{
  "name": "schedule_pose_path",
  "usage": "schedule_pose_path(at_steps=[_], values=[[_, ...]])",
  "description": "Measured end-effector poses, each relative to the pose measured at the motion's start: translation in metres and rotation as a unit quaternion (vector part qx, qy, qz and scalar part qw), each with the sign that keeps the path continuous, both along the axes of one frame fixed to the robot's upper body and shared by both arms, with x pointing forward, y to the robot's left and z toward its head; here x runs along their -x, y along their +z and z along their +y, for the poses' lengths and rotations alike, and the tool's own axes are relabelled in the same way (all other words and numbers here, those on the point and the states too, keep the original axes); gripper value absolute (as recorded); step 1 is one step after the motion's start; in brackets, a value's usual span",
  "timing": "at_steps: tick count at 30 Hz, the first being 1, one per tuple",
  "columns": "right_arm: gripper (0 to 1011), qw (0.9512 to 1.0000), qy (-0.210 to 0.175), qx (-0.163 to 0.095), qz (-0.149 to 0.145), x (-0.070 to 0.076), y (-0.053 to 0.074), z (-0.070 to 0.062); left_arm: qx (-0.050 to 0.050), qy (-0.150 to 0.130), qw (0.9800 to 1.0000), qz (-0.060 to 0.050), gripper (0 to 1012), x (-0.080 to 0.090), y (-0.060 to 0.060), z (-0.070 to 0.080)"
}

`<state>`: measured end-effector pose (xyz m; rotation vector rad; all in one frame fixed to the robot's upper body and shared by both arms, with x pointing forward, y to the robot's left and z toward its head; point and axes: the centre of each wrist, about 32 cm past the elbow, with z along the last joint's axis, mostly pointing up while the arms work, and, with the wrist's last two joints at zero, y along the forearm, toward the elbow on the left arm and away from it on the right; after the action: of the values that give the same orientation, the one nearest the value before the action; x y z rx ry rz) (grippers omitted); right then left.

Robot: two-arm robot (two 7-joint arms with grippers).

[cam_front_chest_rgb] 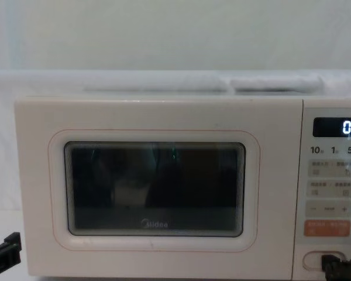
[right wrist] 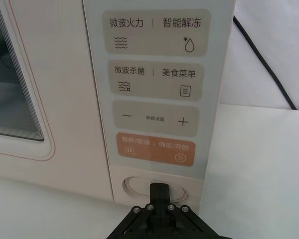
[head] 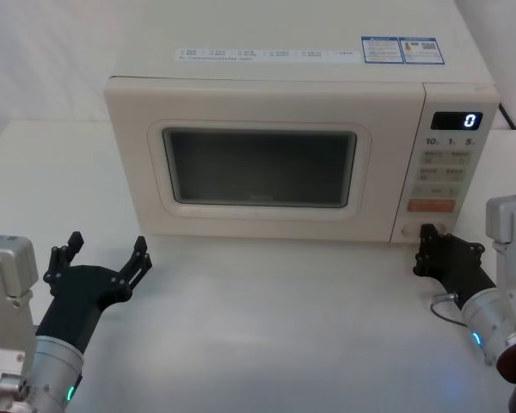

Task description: Press the button to open the microwave door with one hand; close the microwave door with the other hand.

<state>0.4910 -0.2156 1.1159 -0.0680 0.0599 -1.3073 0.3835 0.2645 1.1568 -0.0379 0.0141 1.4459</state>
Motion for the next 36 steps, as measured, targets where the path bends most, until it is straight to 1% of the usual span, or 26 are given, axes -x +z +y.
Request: schedule_pose_path(at_steps=[14, 36], values=[[0, 1.0, 0.0, -0.001, -0.002, -0.0037, 0.0018, 0.0005, 0.0, 0.0, 1.0, 0.0, 1001, 0.0, 0.0, 0.0], [0, 1.0, -0.002, -0.004, -0.001, -0.0066, -0.0003, 0.0006, 0.0, 0.0, 1.0, 0.0, 1001, 0.0, 0.0, 0.0]])
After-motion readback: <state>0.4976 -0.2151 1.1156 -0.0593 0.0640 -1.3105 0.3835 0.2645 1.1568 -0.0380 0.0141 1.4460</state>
